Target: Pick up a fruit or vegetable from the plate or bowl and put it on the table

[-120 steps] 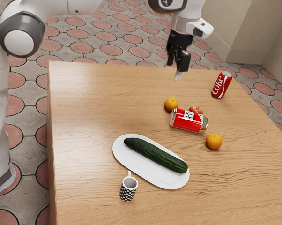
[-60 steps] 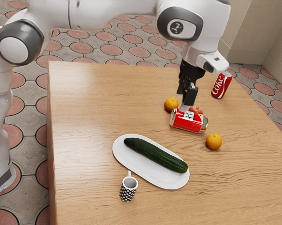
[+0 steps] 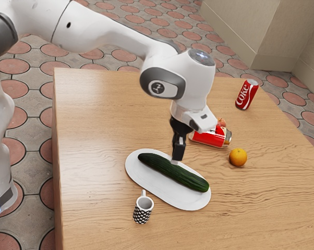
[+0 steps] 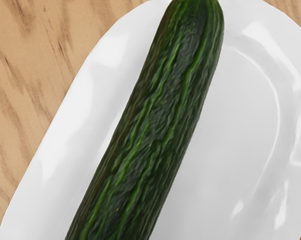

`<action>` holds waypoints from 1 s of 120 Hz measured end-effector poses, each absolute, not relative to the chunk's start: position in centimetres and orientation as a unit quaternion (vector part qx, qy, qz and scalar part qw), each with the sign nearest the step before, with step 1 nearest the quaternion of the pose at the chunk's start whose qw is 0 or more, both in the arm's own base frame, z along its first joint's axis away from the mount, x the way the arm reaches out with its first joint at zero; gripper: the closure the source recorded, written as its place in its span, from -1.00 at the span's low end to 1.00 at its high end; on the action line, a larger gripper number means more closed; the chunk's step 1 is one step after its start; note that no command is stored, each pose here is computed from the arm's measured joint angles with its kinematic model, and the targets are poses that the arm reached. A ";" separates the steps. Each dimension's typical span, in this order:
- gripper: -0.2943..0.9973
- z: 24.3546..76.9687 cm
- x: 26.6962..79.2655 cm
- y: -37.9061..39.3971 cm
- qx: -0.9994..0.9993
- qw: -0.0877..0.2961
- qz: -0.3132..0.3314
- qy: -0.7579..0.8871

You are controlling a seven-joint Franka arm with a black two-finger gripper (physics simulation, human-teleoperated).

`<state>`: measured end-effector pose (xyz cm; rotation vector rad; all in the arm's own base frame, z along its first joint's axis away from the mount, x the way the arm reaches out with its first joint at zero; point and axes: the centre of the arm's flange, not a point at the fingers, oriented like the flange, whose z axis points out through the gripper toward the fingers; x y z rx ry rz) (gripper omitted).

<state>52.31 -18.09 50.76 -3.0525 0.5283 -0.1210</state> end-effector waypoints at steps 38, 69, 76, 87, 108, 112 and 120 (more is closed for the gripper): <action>-0.54 47.9 54.3 -17.5 -0.984 0.017 -0.052 0.168; -0.54 46.3 54.4 -16.6 -0.985 0.017 -0.049 0.165; -0.54 45.7 54.6 -16.6 -0.985 0.016 -0.047 0.165; -0.54 45.4 54.7 -16.6 -0.985 0.016 -0.048 0.166; -0.54 45.2 54.5 -17.5 -0.983 0.014 -0.052 0.175; -0.54 45.0 54.3 -17.8 -0.983 0.014 -0.051 0.178; -0.54 44.6 54.1 -18.2 -0.982 0.014 -0.049 0.183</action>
